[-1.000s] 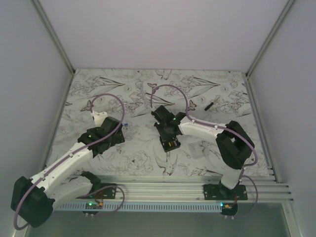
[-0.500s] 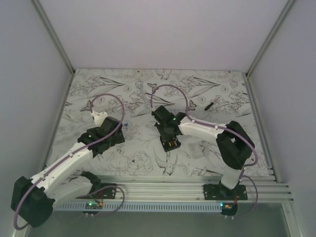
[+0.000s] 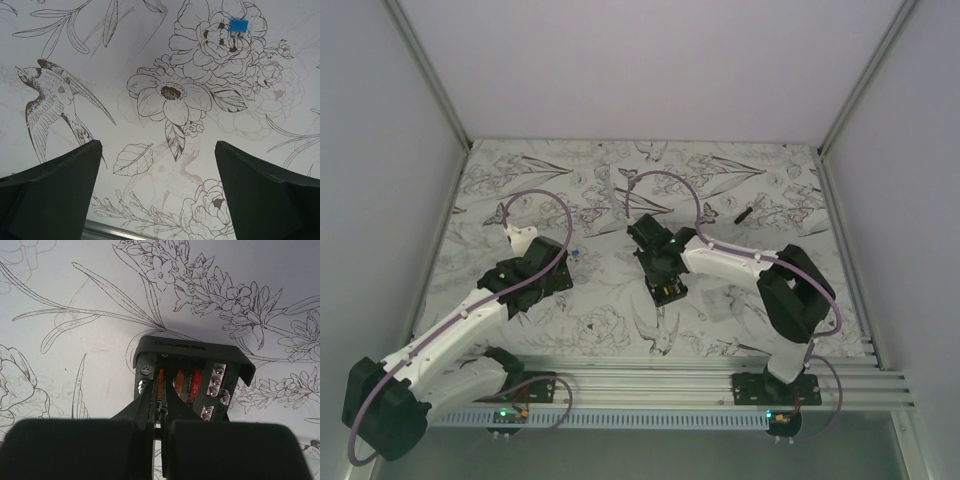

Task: Snap on the fuse box
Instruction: Install the fuse at the fuse box base.

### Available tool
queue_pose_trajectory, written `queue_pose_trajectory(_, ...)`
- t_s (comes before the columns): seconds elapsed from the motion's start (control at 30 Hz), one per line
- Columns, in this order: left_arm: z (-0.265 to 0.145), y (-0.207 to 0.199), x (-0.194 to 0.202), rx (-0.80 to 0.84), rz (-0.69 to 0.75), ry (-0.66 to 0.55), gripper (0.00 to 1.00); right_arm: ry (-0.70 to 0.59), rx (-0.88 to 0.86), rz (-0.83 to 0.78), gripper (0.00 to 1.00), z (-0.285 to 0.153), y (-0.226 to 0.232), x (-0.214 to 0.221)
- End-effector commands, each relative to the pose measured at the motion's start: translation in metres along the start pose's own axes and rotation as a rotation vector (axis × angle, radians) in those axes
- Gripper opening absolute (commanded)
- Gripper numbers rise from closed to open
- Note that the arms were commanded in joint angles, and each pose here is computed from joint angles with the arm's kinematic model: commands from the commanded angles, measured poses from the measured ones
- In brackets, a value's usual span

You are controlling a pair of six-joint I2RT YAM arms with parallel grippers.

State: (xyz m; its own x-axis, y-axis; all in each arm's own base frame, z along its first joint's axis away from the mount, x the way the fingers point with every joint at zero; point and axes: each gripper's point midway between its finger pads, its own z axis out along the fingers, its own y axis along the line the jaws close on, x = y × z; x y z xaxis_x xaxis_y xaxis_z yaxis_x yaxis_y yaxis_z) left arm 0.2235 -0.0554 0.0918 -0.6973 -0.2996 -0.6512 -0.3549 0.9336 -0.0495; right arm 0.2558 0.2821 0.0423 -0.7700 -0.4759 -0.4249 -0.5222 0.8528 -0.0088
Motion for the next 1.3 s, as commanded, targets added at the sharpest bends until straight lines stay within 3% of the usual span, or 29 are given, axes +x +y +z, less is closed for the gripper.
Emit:
queue_pose_trajectory(0.0,-0.003,0.005,0.000,-0.015,0.002,0.009,1.00,0.037,0.035,-0.003,0.00,0.008,-0.002,0.004)
queue_pose_trajectory(0.63,-0.004,0.006,0.000,-0.013,-0.001,0.005,1.00,0.234,0.055,0.010,0.00,0.047,-0.030,0.057)
queue_pose_trajectory(1.1,-0.004,0.004,0.000,-0.006,-0.003,0.010,1.00,0.155,0.019,-0.008,0.01,0.012,-0.027,0.053)
queue_pose_trajectory(1.27,-0.006,0.003,0.000,0.002,-0.005,0.011,1.00,0.073,0.009,-0.030,0.14,-0.001,-0.015,0.026)
